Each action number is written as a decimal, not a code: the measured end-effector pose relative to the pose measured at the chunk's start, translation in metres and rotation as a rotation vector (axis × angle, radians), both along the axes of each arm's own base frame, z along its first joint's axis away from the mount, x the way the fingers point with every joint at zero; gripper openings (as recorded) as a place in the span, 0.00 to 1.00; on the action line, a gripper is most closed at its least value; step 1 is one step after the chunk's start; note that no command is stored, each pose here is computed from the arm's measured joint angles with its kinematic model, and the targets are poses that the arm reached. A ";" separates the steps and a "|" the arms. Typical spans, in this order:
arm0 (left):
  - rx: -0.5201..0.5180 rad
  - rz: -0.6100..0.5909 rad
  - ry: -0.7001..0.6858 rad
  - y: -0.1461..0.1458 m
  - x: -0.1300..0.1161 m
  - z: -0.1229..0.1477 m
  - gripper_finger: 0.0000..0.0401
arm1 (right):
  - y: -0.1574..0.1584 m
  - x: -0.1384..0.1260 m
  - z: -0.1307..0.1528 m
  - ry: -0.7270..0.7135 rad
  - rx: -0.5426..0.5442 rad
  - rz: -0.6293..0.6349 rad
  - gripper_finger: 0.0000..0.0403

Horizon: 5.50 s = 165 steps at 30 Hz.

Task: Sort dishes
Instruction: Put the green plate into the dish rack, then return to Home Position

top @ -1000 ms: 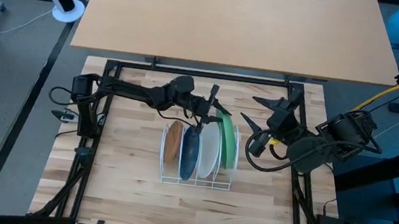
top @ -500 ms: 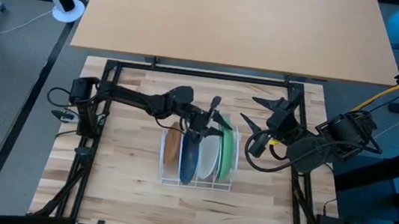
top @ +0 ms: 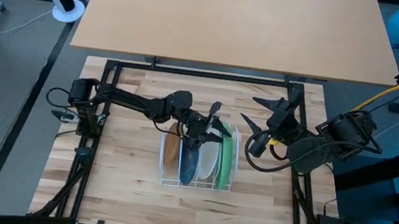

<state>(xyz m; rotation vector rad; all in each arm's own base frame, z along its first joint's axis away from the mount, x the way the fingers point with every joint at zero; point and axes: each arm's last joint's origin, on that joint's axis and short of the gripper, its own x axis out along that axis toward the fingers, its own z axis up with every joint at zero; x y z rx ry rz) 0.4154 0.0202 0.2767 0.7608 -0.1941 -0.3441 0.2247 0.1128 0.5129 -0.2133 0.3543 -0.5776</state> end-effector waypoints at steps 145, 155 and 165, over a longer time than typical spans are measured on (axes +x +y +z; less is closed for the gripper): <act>-0.717 0.574 0.479 -0.029 -0.337 -0.097 0.44 | -0.074 -0.156 -0.277 -0.513 0.383 0.812 0.61; -0.718 0.573 0.484 -0.029 -0.337 -0.098 0.44 | -0.076 -0.158 -0.298 -0.305 0.354 0.800 0.61; -0.718 0.572 0.484 -0.029 -0.337 -0.097 0.44 | -0.074 -0.158 -0.312 -0.202 0.390 0.839 0.61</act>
